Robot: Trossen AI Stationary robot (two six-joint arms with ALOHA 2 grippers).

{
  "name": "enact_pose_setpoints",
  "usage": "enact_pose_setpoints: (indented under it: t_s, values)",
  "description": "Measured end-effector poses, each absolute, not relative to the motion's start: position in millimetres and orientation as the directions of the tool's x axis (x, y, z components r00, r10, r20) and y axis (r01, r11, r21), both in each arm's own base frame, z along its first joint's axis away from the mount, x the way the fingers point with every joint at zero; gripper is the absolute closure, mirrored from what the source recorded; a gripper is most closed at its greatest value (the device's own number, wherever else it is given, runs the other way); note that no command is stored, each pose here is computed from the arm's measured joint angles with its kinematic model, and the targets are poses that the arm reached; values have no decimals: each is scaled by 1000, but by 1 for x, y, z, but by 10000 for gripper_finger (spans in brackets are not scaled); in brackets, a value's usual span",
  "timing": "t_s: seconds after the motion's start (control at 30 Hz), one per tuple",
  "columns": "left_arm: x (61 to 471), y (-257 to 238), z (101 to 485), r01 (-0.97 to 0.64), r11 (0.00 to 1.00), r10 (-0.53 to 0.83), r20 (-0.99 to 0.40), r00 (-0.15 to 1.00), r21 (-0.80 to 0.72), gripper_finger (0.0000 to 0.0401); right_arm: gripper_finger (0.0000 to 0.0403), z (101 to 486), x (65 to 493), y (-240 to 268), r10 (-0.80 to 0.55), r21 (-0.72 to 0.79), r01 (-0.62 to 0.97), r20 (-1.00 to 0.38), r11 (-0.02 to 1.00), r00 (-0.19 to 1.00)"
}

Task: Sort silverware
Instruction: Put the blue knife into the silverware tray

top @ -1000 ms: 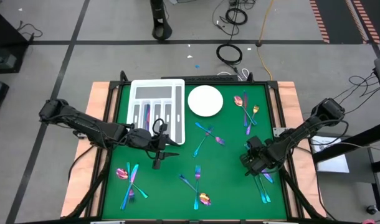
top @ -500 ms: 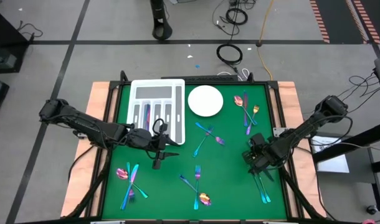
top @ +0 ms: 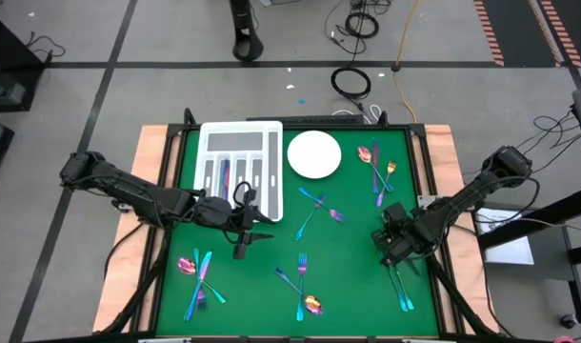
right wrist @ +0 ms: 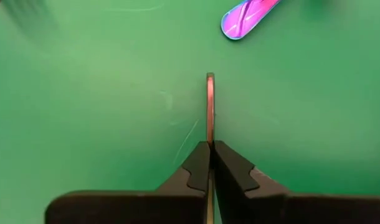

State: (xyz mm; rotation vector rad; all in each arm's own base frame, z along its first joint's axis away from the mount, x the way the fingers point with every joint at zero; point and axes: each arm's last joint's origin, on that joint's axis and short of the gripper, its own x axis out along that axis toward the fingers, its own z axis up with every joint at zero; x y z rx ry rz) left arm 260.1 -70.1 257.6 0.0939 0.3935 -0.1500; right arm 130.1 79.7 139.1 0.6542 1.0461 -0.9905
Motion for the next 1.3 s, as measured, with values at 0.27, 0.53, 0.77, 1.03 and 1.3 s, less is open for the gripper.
enact_pose_setpoints:
  t_s: [0.27, 0.53, 0.77, 1.03, 1.3]
  values:
    - [260, -70, 258, 164, 985, -127, -388, 913, 62, 237, 375, 138, 131, 81, -339, -4, 903, -927, 430, 158]
    - [260, -70, 258, 161, 985, -127, -388, 913, 57, 237, 351, 119, 129, 81, -339, -34, 914, -934, 404, 115]
    - [260, -70, 258, 161, 985, -127, -387, 913, 56, 237, 394, 124, 130, 82, -336, -61, 916, -938, 397, 83]
    - [260, -70, 258, 161, 985, -127, -386, 914, 56, 237, 401, 128, 131, 83, -332, -74, 917, -941, 393, 67]
    - [260, -70, 258, 161, 985, -127, -385, 914, 56, 237, 402, 151, 138, 88, -365, -130, 909, -930, 397, 27]
